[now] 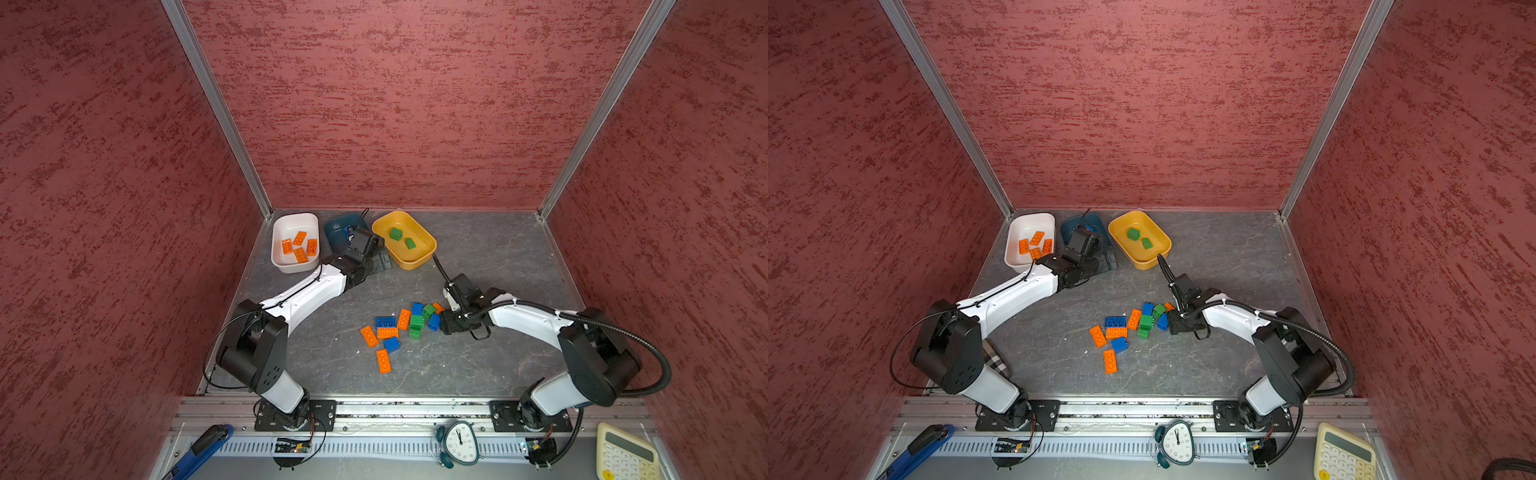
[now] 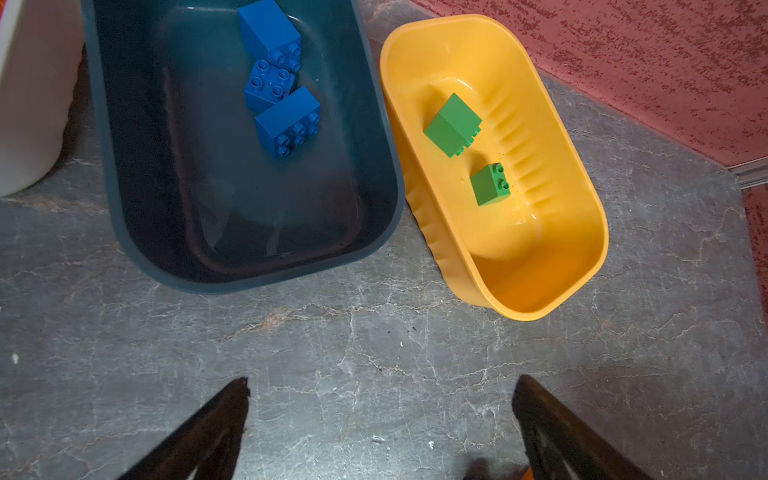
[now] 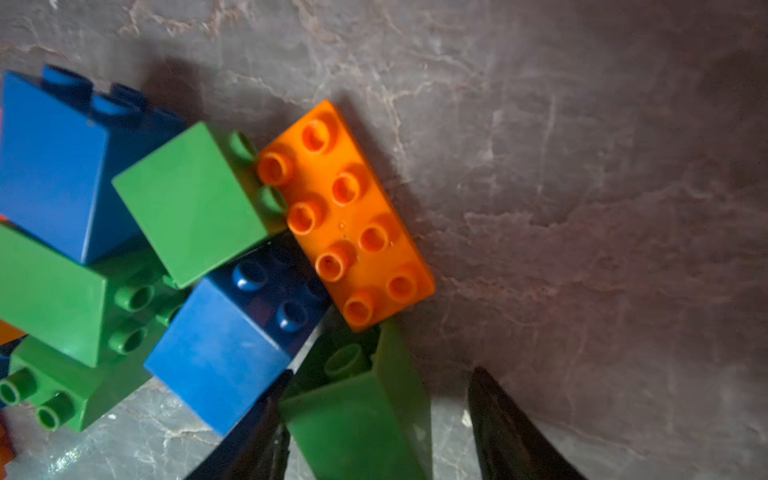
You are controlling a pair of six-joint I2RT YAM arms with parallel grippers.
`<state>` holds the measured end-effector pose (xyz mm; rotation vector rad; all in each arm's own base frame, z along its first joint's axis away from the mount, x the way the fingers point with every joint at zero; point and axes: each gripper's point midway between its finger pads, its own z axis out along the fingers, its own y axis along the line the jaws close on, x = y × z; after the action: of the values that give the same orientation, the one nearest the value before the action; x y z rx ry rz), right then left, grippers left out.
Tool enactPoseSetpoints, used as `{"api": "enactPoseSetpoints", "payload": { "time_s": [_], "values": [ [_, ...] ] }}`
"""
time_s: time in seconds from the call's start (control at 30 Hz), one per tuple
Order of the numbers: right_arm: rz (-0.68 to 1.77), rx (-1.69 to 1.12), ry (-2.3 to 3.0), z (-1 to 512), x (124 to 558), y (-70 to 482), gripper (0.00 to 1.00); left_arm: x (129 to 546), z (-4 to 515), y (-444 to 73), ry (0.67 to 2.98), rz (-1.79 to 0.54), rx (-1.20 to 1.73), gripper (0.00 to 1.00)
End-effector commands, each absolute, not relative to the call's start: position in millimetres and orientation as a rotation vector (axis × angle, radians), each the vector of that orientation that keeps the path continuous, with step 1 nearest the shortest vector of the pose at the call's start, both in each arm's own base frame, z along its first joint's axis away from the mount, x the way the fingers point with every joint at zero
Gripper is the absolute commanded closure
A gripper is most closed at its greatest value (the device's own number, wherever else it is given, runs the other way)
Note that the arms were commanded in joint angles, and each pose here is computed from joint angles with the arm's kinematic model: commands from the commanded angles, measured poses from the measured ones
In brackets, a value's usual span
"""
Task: Sort the legos into containers by color
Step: 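Grasp a green brick at pile with right gripper while left gripper moves toward pile, then carry green brick over yellow bin with right gripper and lower it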
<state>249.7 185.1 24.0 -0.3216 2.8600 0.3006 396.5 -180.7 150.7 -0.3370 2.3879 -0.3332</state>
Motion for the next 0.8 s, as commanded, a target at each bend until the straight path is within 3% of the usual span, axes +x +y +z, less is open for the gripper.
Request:
{"api": "enactPoseSetpoints", "payload": {
  "time_s": [0.0,0.5,0.77],
  "values": [
    [0.277,-0.28,2.792,32,269,191,0.33,397,152,-179,2.378,-0.317,-0.347,0.0],
    [0.217,-0.188,2.758,31,266,175,0.57,398,148,-182,2.388,-0.321,-0.339,0.01],
    [0.353,-0.179,2.586,67,280,187,0.66,397,148,-186,2.388,-0.345,-0.304,0.01]
  ]
}}
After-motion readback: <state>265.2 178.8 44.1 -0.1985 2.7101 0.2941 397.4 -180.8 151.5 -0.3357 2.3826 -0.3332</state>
